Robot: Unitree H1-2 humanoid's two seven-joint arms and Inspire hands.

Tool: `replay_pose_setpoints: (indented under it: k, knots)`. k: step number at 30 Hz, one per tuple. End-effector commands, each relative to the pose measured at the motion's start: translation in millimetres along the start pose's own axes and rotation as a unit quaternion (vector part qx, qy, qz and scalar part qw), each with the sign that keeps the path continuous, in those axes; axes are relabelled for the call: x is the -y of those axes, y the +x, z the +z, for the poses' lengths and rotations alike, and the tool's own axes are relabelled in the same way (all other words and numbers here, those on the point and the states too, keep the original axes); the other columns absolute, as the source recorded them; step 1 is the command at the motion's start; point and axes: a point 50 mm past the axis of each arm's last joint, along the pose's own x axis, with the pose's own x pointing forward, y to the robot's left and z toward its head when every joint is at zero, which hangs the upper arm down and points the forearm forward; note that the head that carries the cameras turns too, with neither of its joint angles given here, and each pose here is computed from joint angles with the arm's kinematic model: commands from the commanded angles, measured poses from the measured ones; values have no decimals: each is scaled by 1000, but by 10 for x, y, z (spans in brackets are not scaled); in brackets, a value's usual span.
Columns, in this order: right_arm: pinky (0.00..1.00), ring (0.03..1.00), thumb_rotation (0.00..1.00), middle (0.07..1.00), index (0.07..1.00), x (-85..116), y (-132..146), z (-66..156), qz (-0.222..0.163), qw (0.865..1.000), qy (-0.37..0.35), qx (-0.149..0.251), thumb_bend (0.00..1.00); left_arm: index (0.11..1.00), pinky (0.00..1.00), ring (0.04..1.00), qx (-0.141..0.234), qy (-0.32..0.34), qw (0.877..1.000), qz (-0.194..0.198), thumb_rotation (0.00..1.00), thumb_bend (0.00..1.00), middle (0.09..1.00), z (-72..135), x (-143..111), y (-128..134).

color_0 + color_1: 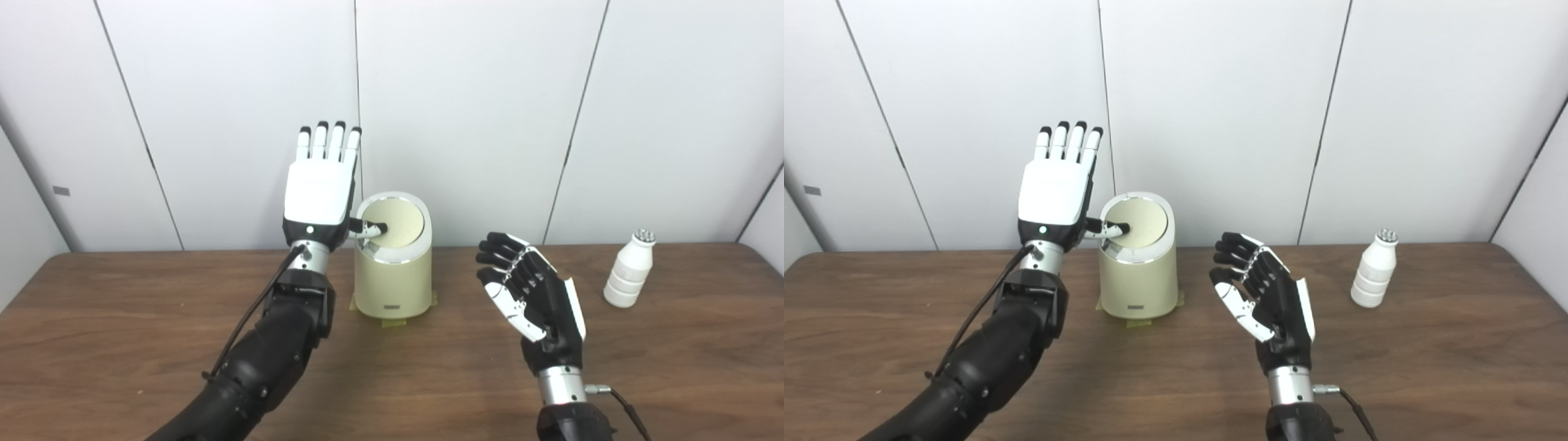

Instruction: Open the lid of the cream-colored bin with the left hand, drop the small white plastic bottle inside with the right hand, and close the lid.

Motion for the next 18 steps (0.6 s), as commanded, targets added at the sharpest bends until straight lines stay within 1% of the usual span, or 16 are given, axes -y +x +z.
replay_pose_setpoints:
  k: [1, 3, 5, 8, 12, 14, 18]
  knots:
    - [587, 677, 275, 688, 675, -72, 126, 175, 6, 999, 6, 40, 266, 1000, 1000, 1000, -1, 19, 999, 26, 223, 1000, 1000, -141, -160, 179]
    - [587, 675, 274, 687, 673, -75, 126, 178, 6, 999, 2, 40, 266, 1000, 1000, 1000, -10, 11, 1000, 24, 291, 999, 1000, -162, -171, 171]
    - [586, 674, 270, 686, 670, -81, 125, 182, 6, 999, 2, 37, 261, 1000, 1000, 1000, -18, 9, 1000, 24, 384, 964, 1000, -175, -178, 171]
    - [586, 677, 266, 688, 672, -84, 122, 177, 8, 999, 0, 38, 257, 1000, 1000, 1000, -26, 3, 999, 19, 432, 947, 1000, -187, -190, 178]
    - [592, 680, 278, 691, 676, -95, 120, 174, 8, 999, 1, 36, 256, 1000, 1000, 1000, -26, 5, 999, 19, 451, 966, 1000, -200, -204, 188]
    - [596, 682, 269, 693, 680, -101, 119, 171, 9, 999, 3, 36, 257, 1000, 1000, 1000, -18, 9, 999, 28, 444, 991, 1000, -199, -209, 205]
    - [589, 678, 276, 690, 676, -109, 124, 159, 9, 999, -1, 39, 260, 1000, 1000, 1000, 3, 24, 999, 38, 435, 1000, 1000, -177, -214, 243]
